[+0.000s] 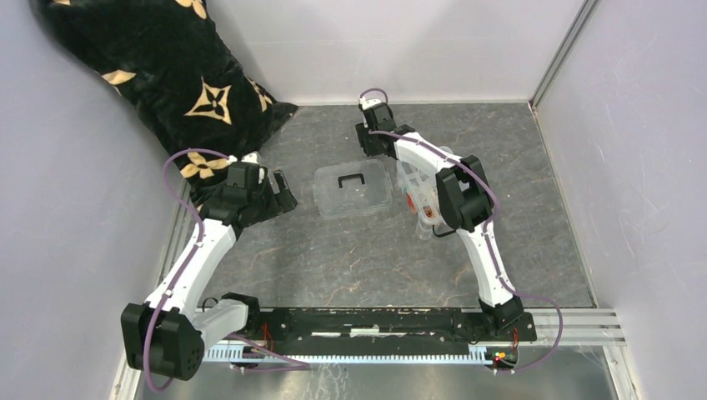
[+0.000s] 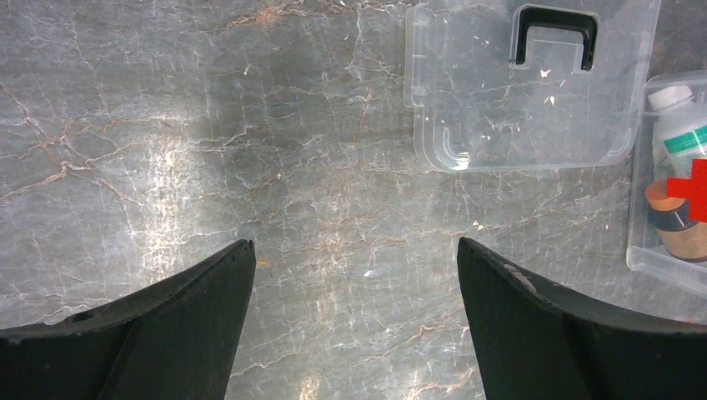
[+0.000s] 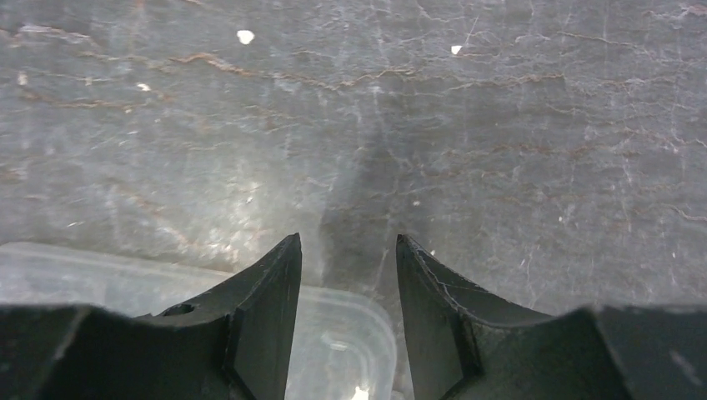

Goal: Organize the medicine kit
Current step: Adjust the lid at the center of the board.

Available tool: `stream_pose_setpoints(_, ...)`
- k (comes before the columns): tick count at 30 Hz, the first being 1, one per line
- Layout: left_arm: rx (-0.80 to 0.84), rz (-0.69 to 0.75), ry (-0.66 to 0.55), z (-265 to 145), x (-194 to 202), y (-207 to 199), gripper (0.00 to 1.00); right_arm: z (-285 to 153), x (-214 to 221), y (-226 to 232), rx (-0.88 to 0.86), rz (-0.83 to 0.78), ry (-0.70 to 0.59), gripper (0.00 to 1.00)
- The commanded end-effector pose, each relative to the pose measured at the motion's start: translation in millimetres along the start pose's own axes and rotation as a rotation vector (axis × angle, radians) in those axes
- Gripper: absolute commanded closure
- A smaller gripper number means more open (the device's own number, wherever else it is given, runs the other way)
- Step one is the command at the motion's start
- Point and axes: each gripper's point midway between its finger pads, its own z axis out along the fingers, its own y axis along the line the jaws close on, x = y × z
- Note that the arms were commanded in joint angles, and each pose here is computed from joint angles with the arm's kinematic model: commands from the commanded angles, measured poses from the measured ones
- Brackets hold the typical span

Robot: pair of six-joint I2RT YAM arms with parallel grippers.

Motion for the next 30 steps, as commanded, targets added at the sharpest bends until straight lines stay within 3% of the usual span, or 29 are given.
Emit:
stream_pose_setpoints(1, 0.038, -0.008, -0.023, -7.4, -4.9, -8.4, 0.04, 9.5, -13.8, -3.8, -0.020, -0.038, -0.013, 0.49)
stream_pose_setpoints(13, 0.037, -0.007, -0.020, -5.8, -5.0, -8.5, 0.03, 1.7, 42.5, 2.7, -0.094, -0.164, 0.199, 0.60)
stream_pose_setpoints(30, 0.107, -0.082, 0.062, 13.9, 27.8, -14.6, 0.03, -77.5, 108.3, 47.7, -0.176, -0.274, 0.339, 0.72)
